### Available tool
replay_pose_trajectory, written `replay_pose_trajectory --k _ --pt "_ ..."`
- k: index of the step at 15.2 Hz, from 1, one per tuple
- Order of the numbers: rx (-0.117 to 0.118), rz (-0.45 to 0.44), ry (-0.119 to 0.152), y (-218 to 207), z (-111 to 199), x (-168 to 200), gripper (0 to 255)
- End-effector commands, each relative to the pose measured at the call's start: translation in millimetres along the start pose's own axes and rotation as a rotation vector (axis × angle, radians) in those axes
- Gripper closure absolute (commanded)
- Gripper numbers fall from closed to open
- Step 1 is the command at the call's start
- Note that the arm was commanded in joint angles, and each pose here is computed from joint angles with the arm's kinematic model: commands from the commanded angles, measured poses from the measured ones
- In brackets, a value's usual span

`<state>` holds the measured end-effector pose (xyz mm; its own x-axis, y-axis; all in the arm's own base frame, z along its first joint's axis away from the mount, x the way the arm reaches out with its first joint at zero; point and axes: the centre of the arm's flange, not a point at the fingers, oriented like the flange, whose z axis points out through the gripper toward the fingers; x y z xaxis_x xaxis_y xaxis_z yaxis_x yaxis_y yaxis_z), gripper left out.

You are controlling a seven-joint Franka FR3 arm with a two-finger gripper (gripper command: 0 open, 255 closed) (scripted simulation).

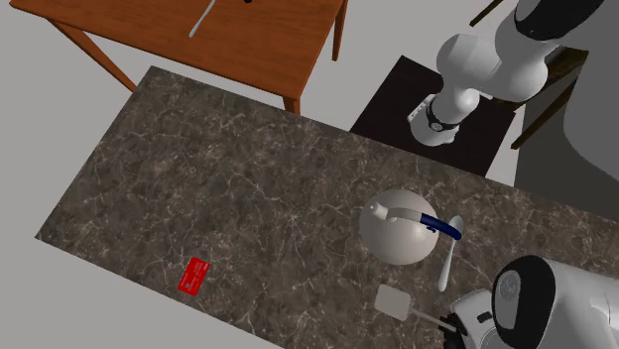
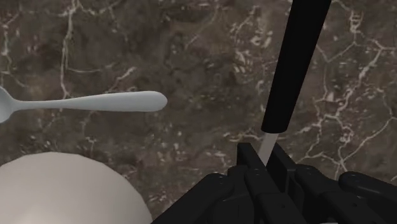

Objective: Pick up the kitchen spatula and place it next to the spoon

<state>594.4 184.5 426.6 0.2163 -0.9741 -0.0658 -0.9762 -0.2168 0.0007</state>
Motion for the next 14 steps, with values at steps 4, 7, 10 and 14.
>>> replay_pose_trajectory --k 4,7,10,14 --pt "0.0 0.001 0.0 -27 6 -62 255" --pt "0.0 0.001 0.0 -38 13 -82 255" --pt "0.0 0.001 0.0 -38 28 -81 255" --pt "0.0 0.001 0.0 -38 49 -80 255"
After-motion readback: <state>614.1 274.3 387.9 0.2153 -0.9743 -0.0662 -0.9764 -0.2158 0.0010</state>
